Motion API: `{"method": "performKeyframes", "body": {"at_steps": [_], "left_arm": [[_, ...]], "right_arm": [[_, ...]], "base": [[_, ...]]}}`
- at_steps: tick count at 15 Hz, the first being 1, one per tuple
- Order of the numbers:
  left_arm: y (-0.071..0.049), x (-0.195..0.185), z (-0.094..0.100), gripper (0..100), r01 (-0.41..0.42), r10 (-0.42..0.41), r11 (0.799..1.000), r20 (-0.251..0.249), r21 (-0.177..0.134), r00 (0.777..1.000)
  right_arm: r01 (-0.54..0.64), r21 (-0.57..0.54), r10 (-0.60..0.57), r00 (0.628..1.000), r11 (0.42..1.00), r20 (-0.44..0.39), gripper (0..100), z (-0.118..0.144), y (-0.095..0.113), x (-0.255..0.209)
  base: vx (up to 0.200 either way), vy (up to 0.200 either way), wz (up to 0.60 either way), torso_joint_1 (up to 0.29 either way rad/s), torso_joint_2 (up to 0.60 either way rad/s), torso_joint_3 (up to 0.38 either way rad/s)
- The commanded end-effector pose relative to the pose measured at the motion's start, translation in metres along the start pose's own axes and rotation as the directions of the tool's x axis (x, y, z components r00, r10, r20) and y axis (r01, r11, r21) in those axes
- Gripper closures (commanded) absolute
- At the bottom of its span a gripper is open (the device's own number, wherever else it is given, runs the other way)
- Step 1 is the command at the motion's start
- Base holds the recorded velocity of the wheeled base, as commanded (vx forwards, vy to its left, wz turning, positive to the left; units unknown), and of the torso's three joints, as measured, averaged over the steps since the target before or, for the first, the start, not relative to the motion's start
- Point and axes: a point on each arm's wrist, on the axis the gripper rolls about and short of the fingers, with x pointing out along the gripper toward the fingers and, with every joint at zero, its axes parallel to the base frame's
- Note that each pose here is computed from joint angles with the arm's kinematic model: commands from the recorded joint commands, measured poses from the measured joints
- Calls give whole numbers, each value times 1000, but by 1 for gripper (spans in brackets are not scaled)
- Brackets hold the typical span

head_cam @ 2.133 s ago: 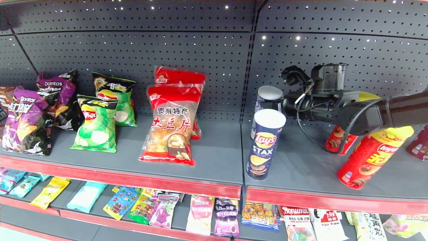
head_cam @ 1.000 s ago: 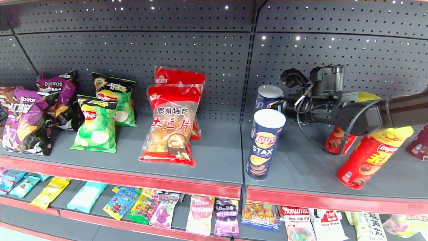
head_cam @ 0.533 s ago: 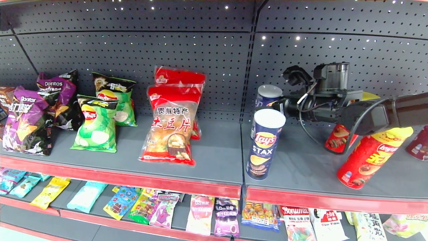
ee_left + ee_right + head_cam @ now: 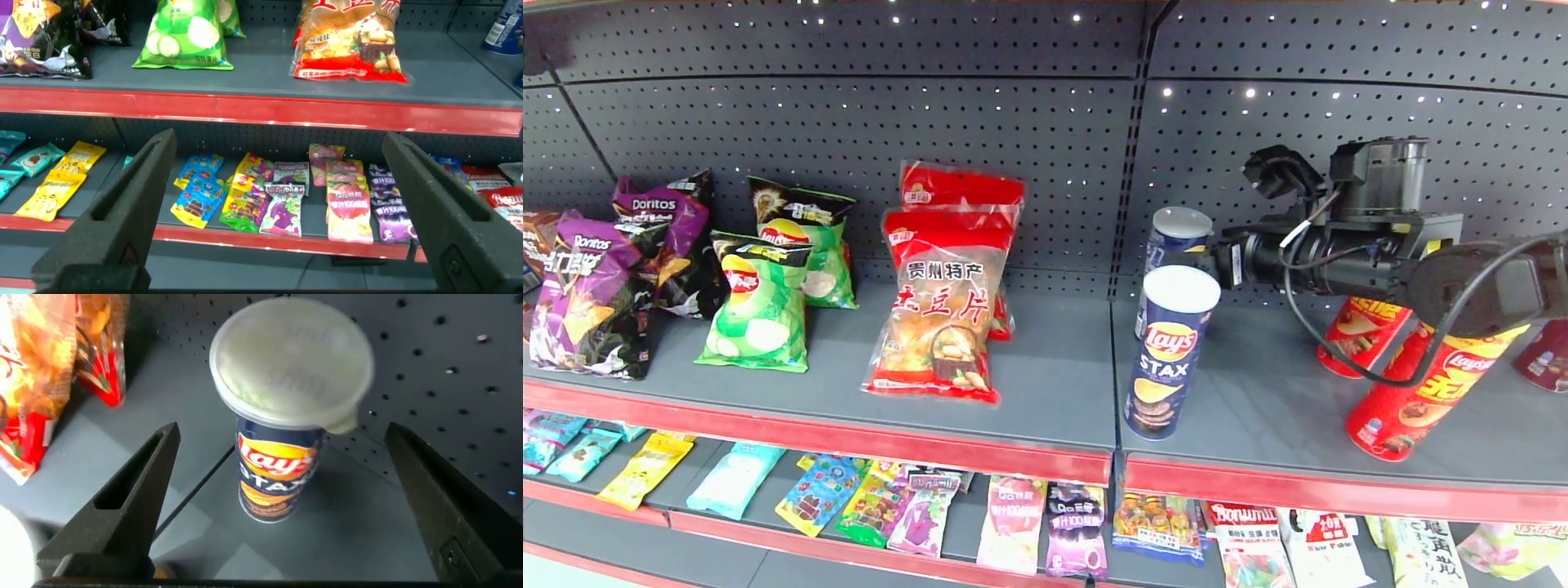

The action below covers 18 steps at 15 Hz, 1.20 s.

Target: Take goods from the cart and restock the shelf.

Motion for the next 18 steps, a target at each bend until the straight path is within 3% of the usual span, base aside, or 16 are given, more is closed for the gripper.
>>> {"method": "performKeyframes", "body": {"at_steps": [1,18], "left_arm": [[0,0,0,0,1,-1,1000,0,0,1000],[0,0,0,0,0,0,1000,0,0,1000]], "right_arm": [[3,-4,-3,1000,1000,15,0,4,2,-16],[49,14,-50,998,999,33,0,-3,12,-99]], "base": [[0,0,0,0,0,0],[0,0,0,0,0,0]]}}
